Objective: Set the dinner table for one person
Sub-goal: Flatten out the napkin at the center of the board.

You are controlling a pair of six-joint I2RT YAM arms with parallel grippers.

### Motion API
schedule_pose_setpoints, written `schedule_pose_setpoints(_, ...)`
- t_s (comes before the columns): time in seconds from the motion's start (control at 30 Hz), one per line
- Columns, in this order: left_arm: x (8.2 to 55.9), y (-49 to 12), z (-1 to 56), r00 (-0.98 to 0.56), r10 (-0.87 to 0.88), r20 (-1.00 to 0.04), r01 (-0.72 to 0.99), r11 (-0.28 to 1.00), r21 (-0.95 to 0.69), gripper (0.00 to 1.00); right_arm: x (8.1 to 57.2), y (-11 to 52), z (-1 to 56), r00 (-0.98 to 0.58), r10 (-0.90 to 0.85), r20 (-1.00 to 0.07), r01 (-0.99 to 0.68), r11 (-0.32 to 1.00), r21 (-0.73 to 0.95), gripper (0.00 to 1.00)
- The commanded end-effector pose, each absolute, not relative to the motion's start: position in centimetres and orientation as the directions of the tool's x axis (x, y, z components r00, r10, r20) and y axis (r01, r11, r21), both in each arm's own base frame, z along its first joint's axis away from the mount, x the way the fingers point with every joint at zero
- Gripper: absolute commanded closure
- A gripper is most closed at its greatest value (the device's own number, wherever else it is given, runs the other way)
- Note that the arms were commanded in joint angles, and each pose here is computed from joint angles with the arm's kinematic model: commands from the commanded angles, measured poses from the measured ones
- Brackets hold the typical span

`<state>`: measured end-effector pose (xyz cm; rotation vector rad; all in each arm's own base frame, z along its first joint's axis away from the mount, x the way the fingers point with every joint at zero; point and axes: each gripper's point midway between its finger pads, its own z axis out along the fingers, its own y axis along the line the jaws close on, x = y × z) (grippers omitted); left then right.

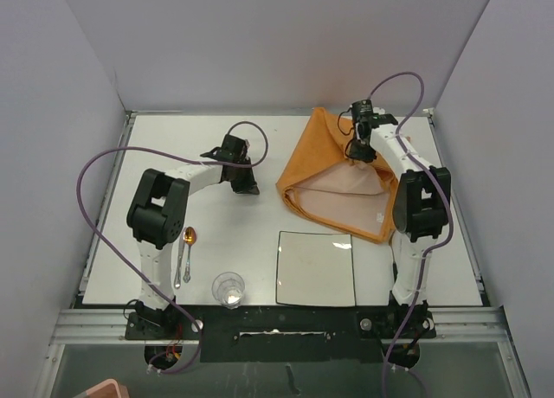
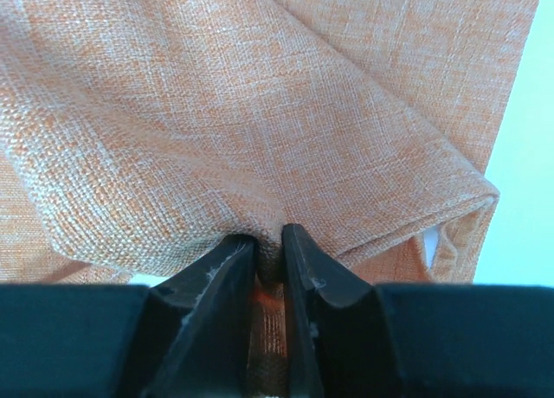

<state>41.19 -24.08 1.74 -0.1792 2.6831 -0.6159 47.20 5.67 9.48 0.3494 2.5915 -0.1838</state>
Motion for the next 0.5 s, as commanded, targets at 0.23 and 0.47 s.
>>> schedule_pose_setpoints(0.23,41.3,-22.9,4.3,-0.902,-0.199,-0.383,-0.026,0.911,-0.412,1.00,49.8,4.4,15.4,-0.692,0.231,-0.684,0.336,0.942,-0.022,0.23)
schedule_pose_setpoints(0.47,43.2,-24.8,9.4,-0.860,-0.215,-0.462,0.054,0.863,-0.503,1.00,50.2,4.4,19.9,-0.549,0.197,-0.812,0.304,0.952,0.025,0.20)
